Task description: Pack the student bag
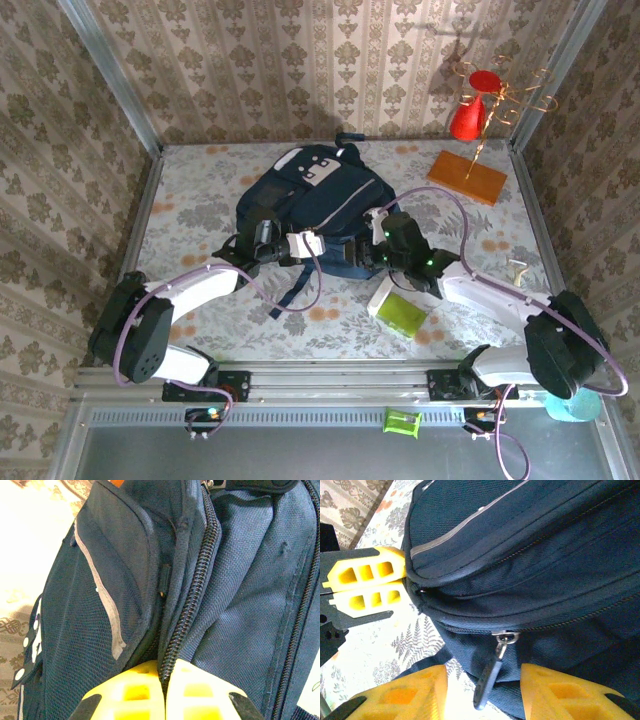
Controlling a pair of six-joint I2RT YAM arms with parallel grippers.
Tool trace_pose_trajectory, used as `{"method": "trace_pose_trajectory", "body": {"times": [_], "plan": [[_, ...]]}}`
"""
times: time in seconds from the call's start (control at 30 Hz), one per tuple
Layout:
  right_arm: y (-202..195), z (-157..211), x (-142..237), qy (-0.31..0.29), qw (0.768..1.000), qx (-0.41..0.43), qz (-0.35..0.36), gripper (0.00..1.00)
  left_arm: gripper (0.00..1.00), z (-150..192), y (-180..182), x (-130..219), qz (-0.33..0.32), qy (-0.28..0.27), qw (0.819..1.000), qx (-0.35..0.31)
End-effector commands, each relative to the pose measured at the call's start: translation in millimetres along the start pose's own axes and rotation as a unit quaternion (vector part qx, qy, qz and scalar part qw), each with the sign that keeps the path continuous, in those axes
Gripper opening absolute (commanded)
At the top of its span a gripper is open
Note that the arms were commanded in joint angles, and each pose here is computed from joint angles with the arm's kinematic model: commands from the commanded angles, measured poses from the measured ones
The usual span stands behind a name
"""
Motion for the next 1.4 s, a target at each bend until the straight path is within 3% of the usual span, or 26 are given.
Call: {"method": "trace_pose_trajectory", "body": {"times": [0.0,0.3,0.53,0.8,0.97,1.0,1.13,1.23,1.37], "plan": [[1,-6,-4,0.0,1.0,0.0,0.014,0.43,0.0,-3,4,6,-0.009,0.004,1.0,0.011],[-3,2,-11,0.018,0.999,0.003,0.036,0.26,0.0,-2,5,6,-0.012,0.008,1.0,0.011],[-20,2,-1,0.016,0.996,0.009,0.082,0.0,0.0,2,6,10,-0.01,0.009,1.0,0.014],[-85,7,29,0.026,0.981,-0.059,0.185,0.0,0.0,31,16,28,-0.025,0.056,0.997,0.036],[-42,-4,11,0.006,0.996,-0.033,0.082,0.0,0.0,42,21,30,-0.03,0.079,0.995,0.046],[-31,-6,8,0.004,0.998,-0.018,0.064,0.0,0.07,40,19,30,-0.022,0.077,0.995,0.052],[-14,-7,2,0.003,1.0,-0.005,0.023,0.0,0.53,8,7,43,0.017,0.01,0.997,0.078],[-4,-7,0,0.0,1.0,-0.002,-0.003,0.0,0.67,-24,2,59,0.013,-0.054,0.993,0.103],[15,-9,2,-0.007,0.999,0.015,-0.039,0.0,0.69,-48,-10,56,0.017,-0.062,0.995,0.074]]}}
Point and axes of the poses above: each hand's point on the last joint's axis, 136 mm out from that joint toward the fingers, its own x axis back along the fingers, its own y axis along the line the jaws close on, z = x × y, the point moved 2 cm from there along x, back along the fingers, and after that the axes turned 8 degrees about x, right-handed, at the moved point
